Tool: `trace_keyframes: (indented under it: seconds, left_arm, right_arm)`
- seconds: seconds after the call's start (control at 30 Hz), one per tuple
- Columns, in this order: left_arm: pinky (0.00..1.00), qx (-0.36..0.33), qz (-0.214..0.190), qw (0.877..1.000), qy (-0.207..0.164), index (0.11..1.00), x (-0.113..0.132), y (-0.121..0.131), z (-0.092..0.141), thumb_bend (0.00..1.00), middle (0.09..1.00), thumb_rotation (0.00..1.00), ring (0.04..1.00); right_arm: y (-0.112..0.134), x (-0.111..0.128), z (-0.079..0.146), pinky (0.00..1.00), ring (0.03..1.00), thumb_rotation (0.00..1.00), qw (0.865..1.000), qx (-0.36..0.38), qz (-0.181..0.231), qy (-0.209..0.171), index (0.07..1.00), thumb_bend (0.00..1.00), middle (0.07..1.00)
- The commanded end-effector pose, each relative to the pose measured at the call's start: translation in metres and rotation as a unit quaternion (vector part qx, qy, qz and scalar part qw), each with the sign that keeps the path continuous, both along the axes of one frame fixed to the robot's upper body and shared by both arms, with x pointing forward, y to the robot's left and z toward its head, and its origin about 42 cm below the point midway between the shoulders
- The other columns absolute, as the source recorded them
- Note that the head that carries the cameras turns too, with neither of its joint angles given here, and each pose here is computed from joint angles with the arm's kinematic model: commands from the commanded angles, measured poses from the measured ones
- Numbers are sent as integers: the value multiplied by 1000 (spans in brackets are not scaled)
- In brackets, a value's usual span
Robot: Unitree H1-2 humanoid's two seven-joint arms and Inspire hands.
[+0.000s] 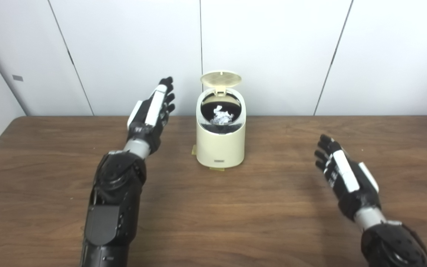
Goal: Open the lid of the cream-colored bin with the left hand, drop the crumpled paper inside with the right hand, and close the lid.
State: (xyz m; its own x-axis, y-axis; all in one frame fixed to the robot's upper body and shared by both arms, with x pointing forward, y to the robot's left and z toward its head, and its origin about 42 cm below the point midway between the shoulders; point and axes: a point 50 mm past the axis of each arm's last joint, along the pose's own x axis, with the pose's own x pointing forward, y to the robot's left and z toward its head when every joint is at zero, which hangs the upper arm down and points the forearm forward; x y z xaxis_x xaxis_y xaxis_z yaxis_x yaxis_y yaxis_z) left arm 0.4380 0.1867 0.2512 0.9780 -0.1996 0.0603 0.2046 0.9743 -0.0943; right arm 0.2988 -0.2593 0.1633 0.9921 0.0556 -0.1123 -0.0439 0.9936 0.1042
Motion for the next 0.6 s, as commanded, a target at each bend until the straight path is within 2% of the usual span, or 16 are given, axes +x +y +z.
trace_keyframes:
  seconds: [0.0, 0.07, 0.17, 0.3, 0.4, 0.57]
  left_arm:
    - [1000, 28, -9, 998, -53, 1000, 16, -6, 35, 522, 1000, 900, 1000]
    - [1000, 53, -10, 997, -61, 997, 24, -9, 40, 533, 1000, 912, 1000]
    - [1000, 104, -12, 991, -88, 984, 31, -15, 49, 545, 1000, 926, 1000]
    - [1000, 156, -15, 981, -114, 966, 39, -26, 61, 577, 1000, 844, 1000]
    - [999, 196, -18, 971, -135, 953, 42, -31, 69, 570, 998, 867, 1000]
    - [930, 239, -4, 957, -165, 900, 45, -38, 79, 543, 951, 959, 970]
  right_arm:
    - [5, 3, 18, 990, 989, 999, 999, -32, 9, -36, 948, 643, 993]
    - [9, 1, 13, 963, 963, 1000, 997, -69, 16, -30, 941, 670, 973]
    - [12, 2, 5, 965, 946, 983, 996, -84, 16, -25, 925, 683, 952]
    - [15, 4, 2, 872, 892, 999, 987, -157, 17, -44, 926, 671, 917]
    - [18, 4, 0, 793, 856, 1000, 976, -208, 15, -56, 928, 642, 893]
    - [21, 3, -5, 802, 878, 1000, 972, -226, 13, -60, 946, 624, 896]
